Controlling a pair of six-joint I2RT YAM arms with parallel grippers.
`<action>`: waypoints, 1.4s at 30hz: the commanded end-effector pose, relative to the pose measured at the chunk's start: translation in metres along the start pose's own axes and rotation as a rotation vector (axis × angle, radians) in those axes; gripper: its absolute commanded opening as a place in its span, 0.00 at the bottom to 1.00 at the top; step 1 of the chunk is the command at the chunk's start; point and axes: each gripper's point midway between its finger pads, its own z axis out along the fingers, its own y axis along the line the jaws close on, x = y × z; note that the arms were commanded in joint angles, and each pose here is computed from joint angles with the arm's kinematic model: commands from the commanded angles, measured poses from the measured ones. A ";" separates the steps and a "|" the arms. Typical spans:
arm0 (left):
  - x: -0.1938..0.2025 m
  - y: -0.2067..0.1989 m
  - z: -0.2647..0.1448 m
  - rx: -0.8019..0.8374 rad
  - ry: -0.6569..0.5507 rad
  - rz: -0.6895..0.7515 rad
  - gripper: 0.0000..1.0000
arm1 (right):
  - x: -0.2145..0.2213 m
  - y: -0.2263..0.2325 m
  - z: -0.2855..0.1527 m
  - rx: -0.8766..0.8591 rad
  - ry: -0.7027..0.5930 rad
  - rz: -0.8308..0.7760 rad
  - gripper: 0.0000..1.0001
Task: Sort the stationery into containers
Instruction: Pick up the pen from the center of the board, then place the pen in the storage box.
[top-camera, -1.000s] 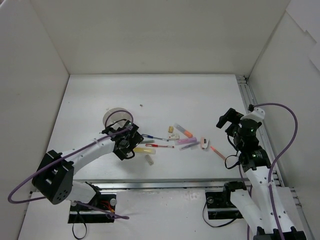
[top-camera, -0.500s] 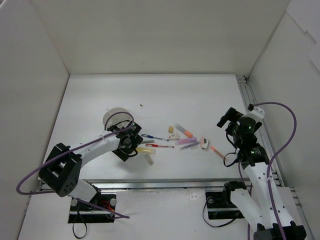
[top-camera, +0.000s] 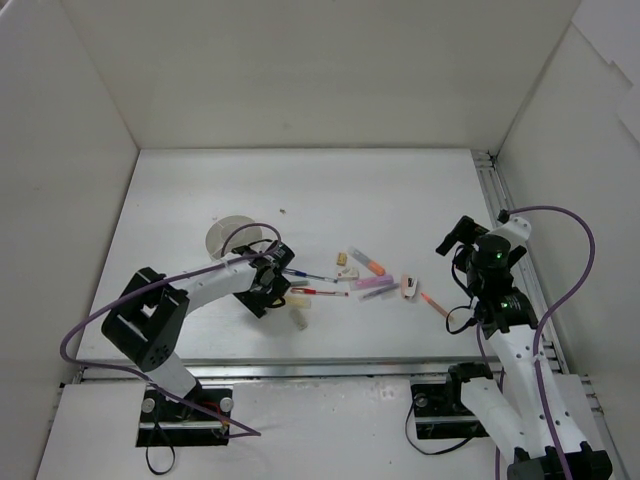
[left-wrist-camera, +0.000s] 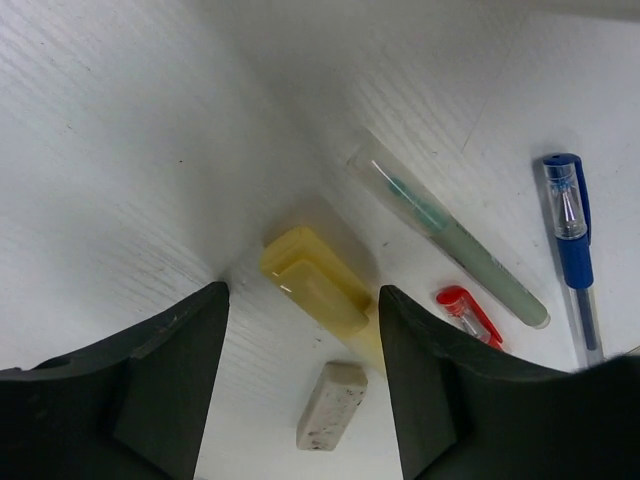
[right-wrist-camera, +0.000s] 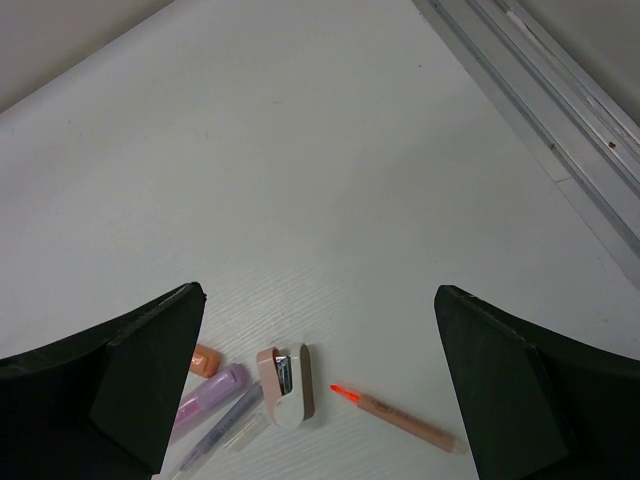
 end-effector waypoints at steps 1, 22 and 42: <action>-0.002 -0.007 -0.010 0.008 -0.007 0.018 0.56 | -0.013 0.001 0.003 0.018 -0.056 0.027 0.98; -0.021 -0.063 -0.061 0.237 -0.193 0.227 0.00 | -0.013 0.006 -0.002 -0.024 -0.057 0.017 0.98; -0.180 -0.082 -0.238 0.622 -1.124 0.527 0.00 | -0.013 0.013 -0.001 -0.068 -0.061 -0.017 0.98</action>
